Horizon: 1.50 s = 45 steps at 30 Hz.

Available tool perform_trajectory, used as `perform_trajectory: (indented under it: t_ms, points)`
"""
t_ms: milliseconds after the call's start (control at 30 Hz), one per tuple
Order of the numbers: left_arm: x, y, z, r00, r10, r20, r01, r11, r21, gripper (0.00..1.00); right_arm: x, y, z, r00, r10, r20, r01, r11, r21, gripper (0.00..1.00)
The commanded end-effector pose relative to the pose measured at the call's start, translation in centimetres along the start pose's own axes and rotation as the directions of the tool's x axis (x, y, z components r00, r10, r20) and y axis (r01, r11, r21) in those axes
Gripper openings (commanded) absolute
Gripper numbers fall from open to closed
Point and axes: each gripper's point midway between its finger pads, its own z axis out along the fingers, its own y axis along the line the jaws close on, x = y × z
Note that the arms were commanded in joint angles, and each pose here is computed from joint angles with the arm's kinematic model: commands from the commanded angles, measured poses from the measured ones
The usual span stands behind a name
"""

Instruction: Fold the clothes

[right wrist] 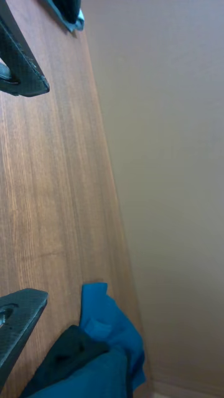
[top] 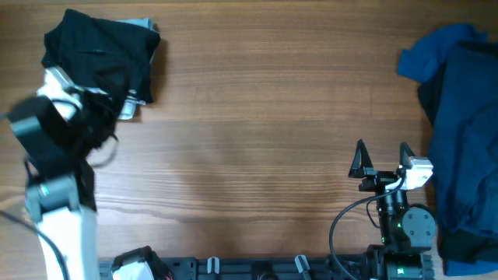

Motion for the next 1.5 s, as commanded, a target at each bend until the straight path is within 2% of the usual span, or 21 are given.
perform_trajectory:
  t_ms: [0,233,433,600,667,900,1033,1267,1467]
  points:
    - [4.7,2.3,-0.8,0.999,0.034,-0.042,-0.034,0.999,-0.009,1.00,-0.1,0.4,-0.1,1.000,-0.019,0.006,0.019,1.000,-0.021,1.00]
    - [11.5,7.4,-1.2,0.991,0.051,-0.127,-0.054,0.998,-0.020,1.00,-0.1,0.4,0.0,1.000,-0.019,0.006,0.019,1.000,-0.021,1.00]
    - [12.9,11.8,-1.2,0.995,0.080,-0.052,-0.085,0.992,-0.094,1.00,-0.1,0.4,-0.1,1.000,-0.019,0.006,0.019,1.000,-0.021,1.00]
    - [14.4,12.9,-1.2,0.992,0.115,-0.051,-0.119,0.990,-0.073,1.00,-0.1,0.4,-0.1,1.000,-0.019,0.006,0.019,1.000,-0.021,1.00]
    - [14.1,12.8,-1.3,0.991,0.137,-0.013,-0.137,0.988,-0.072,1.00,-0.1,0.4,-0.1,1.000,-0.019,0.006,0.019,1.000,-0.021,1.00]
    - [9.6,11.2,-1.9,0.944,0.184,0.276,-0.178,0.983,-0.045,1.00,-0.1,0.4,-0.1,1.000,-0.019,0.006,0.019,1.000,-0.021,1.00]
    - [8.5,10.0,-2.4,0.919,0.176,0.354,-0.191,0.982,0.009,1.00,-0.1,0.4,-0.1,1.000,-0.019,0.006,0.019,1.000,-0.021,1.00]
    - [7.6,8.3,-3.1,0.891,0.157,0.425,-0.217,0.971,0.096,1.00,-0.1,0.4,-0.1,1.000,-0.018,0.006,0.019,1.000,-0.021,1.00]
    - [7.6,8.1,-3.3,0.887,0.153,0.437,-0.222,0.969,0.111,1.00,-0.1,0.4,-0.1,1.000,-0.019,0.006,0.019,1.000,-0.021,1.00]
